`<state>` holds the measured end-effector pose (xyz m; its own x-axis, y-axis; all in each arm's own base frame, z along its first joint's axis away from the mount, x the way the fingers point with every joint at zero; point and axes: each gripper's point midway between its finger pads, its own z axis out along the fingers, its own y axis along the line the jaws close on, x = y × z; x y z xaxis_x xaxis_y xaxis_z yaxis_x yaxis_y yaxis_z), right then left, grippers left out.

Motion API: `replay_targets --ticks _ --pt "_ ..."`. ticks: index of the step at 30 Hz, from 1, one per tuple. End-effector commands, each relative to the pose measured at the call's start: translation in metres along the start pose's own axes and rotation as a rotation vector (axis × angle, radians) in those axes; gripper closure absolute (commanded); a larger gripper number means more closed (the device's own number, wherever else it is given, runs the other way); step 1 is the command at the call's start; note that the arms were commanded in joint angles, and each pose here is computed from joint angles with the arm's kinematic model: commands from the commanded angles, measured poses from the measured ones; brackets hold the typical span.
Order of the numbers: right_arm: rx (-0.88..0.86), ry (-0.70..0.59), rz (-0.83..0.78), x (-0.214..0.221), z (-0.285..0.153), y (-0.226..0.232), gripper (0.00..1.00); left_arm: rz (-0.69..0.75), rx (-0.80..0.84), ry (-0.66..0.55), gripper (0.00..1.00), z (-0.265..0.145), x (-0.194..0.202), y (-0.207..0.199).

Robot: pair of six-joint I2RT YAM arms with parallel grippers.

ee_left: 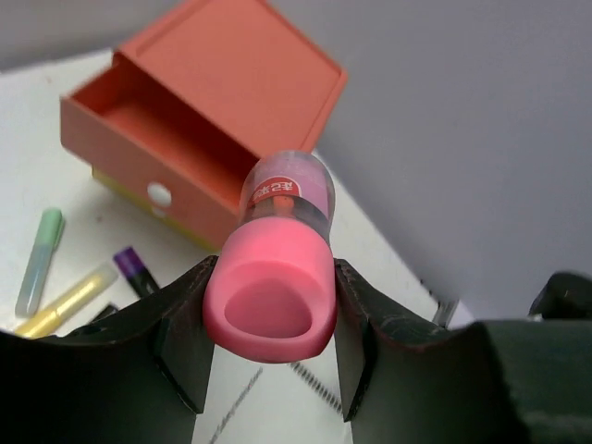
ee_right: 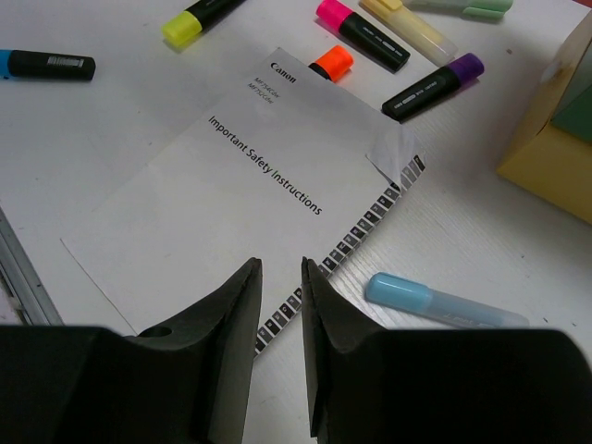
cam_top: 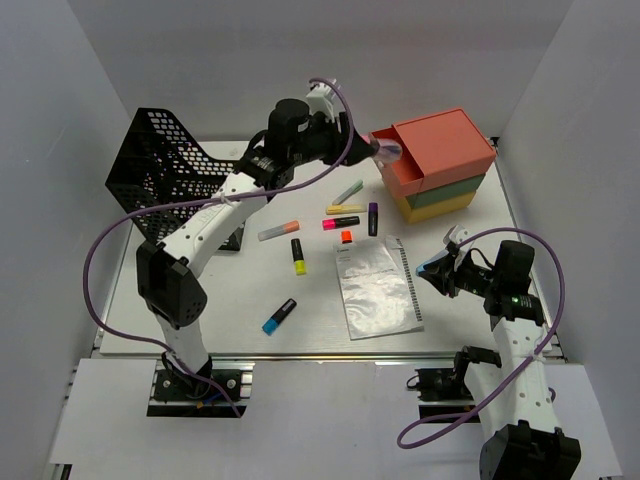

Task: Organize the desk

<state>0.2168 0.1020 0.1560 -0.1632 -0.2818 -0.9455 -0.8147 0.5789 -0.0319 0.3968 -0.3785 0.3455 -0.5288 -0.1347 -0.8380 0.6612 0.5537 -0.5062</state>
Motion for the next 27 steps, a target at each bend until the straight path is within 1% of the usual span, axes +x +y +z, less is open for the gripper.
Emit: replay_targets --ticks 1,6,7,9,10,12,13,14,15,16,17,19,20,21,26,27 --pt "0.012 -0.022 -0.038 -0.010 -0.001 -0.004 0.70 -0.004 0.004 -0.246 1.00 -0.009 -0.071 -0.025" --pt "0.011 -0.021 -0.033 -0.009 -0.001 -0.004 0.70 -0.103 -0.113 -0.322 1.00 0.008 -0.083 -0.012" --pt "0.011 -0.021 -0.033 -0.009 0.000 -0.004 0.70 -0.112 -0.146 -0.339 1.00 0.014 -0.082 -0.009" --pt "0.012 -0.020 -0.034 -0.009 -0.001 -0.004 0.70 -0.122 -0.212 -0.406 1.00 0.015 -0.093 -0.005" --pt "0.011 -0.020 -0.031 -0.009 0.000 -0.004 0.70 -0.122 -0.224 -0.405 1.00 0.024 -0.086 -0.007" --pt "0.013 -0.020 -0.034 -0.009 0.000 -0.004 0.70 -0.121 -0.263 -0.433 1.00 0.027 -0.091 -0.008" --pt "0.015 -0.021 -0.037 -0.010 -0.001 -0.005 0.70 -0.123 -0.321 -0.451 1.00 0.031 -0.088 0.002" --pt "0.016 -0.020 -0.037 -0.010 -0.001 -0.005 0.70 -0.114 -0.360 -0.474 1.00 0.031 -0.091 0.000" --pt "0.018 -0.020 -0.036 -0.010 -0.001 -0.005 0.70 -0.108 -0.358 -0.460 1.00 0.036 -0.087 -0.003" --pt "0.015 -0.021 -0.038 -0.010 -0.001 -0.004 0.70 -0.101 -0.407 -0.460 1.00 0.038 -0.082 0.003" --pt "0.017 -0.022 -0.038 -0.010 -0.001 -0.005 0.70 -0.089 -0.416 -0.468 1.00 0.042 -0.082 -0.003" --pt "0.017 -0.021 -0.040 -0.010 -0.001 -0.004 0.70 -0.073 -0.455 -0.469 1.00 0.046 -0.077 -0.004" --pt "0.020 -0.023 -0.041 -0.011 -0.001 -0.005 0.70 -0.055 -0.507 -0.477 1.00 0.046 -0.075 0.003" --pt "0.020 -0.023 -0.040 -0.011 -0.001 -0.005 0.70 -0.041 -0.512 -0.481 1.00 0.047 -0.072 -0.005" --pt "0.020 -0.025 -0.043 -0.012 -0.002 -0.004 0.70 0.039 -0.593 -0.508 1.00 0.048 -0.067 -0.009" --pt "0.021 -0.025 -0.042 -0.012 -0.002 -0.005 0.70 0.052 -0.600 -0.497 1.00 0.053 -0.060 -0.009"
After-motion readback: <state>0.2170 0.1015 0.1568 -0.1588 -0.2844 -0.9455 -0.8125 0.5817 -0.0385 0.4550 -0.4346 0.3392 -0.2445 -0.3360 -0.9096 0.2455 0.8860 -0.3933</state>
